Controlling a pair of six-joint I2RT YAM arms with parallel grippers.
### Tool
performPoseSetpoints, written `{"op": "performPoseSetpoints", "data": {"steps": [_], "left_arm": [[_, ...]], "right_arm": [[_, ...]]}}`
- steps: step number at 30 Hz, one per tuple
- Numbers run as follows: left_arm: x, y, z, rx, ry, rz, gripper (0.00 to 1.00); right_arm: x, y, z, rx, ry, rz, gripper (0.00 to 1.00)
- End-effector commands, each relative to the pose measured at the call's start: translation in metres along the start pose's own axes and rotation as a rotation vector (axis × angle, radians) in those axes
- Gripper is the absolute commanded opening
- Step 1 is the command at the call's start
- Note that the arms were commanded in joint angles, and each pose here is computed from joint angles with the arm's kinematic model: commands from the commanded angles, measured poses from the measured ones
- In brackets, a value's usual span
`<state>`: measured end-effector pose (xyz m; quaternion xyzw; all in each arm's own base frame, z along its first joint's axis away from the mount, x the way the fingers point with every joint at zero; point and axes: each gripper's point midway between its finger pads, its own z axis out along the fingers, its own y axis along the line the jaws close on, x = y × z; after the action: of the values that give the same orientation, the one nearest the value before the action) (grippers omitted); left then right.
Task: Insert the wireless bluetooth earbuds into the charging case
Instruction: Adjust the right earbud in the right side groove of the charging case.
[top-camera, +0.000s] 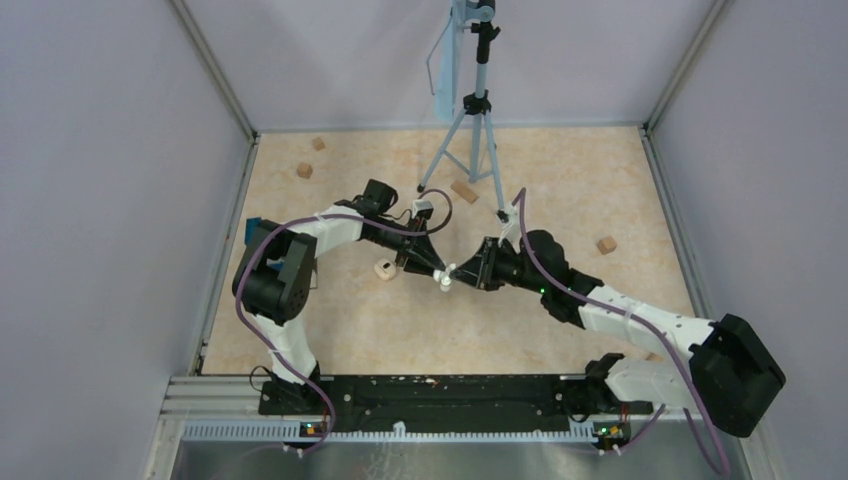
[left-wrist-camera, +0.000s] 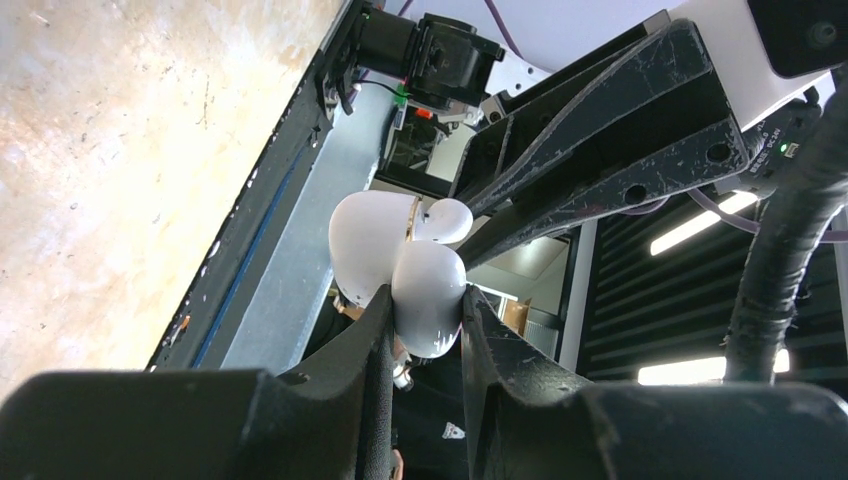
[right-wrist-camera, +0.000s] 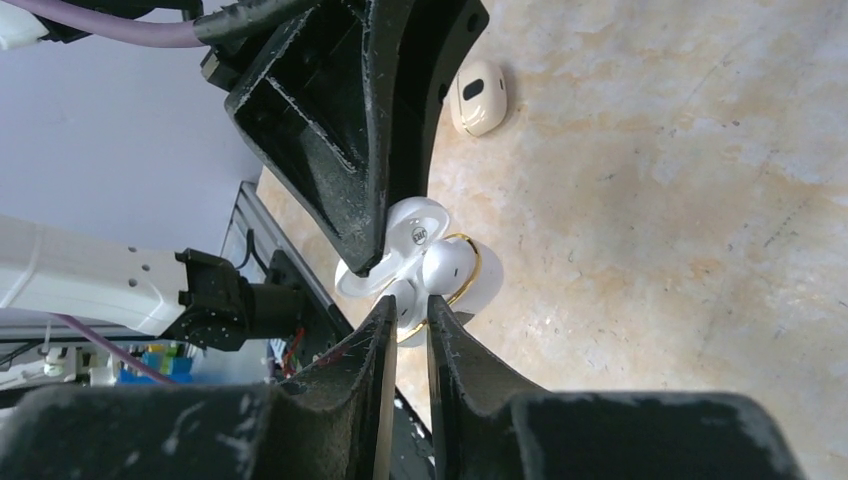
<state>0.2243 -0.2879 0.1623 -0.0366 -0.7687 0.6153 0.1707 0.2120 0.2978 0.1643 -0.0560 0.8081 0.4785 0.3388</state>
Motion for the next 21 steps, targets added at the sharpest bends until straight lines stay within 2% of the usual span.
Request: {"op": "performPoseSetpoints", "data": {"steps": [1, 9, 16, 19, 21], "left_arm": [[0.004, -0.012, -0.003, 0.027, 0.005, 0.059, 0.00], [0.003, -0.013, -0.003, 0.027, 0.004, 0.060, 0.00], [0.003, -0.012, -0.003, 0.027, 0.004, 0.058, 0.00], [0.003, -0.012, -0.003, 0.026, 0.004, 0.058, 0.00], [0.003, -0.012, -0.003, 0.027, 0.005, 0.057, 0.00]], "right_arm": [[-0.018, 0.030, 0.006, -0.102, -0.015, -0.030, 0.16], [-0.021, 0.042, -0.005, -0.158, -0.033, -0.057, 0.16], [-0.037, 0.035, -0.024, -0.130, -0.162, -0.033, 0.16], [-0.039, 0.025, -0.024, -0.080, -0.173, -0.011, 0.17], [-0.036, 0.007, -0.021, 0.014, -0.156, 0.027, 0.17]]}}
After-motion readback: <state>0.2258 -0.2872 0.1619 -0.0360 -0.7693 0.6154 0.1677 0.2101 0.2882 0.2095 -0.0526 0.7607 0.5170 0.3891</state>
